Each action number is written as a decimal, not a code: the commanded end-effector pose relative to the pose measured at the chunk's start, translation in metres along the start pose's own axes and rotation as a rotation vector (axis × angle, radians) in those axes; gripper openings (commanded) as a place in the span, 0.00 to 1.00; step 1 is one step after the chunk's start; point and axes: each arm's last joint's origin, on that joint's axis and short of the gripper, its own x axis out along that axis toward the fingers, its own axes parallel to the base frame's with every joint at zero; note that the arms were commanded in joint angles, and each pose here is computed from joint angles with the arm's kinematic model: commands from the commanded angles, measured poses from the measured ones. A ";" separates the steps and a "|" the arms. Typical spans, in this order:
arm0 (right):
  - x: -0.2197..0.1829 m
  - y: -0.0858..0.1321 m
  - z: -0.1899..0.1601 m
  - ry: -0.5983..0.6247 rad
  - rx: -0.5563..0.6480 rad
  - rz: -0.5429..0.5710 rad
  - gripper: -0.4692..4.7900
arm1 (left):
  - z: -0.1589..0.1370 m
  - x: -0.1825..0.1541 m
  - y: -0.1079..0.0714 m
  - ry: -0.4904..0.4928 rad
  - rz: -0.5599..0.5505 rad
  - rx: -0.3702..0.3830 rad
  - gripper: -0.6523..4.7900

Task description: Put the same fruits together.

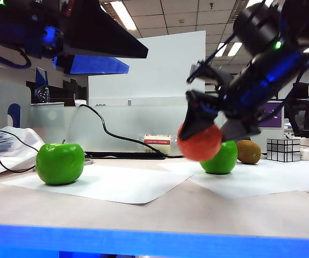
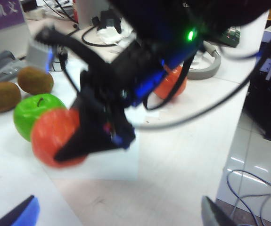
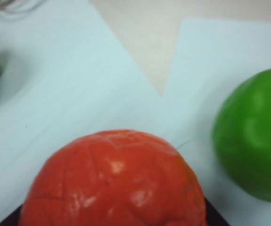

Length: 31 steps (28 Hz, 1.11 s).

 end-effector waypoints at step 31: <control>-0.203 -0.056 -0.039 0.029 0.096 -0.471 0.08 | 0.007 -0.001 0.000 -0.045 -0.001 0.023 1.00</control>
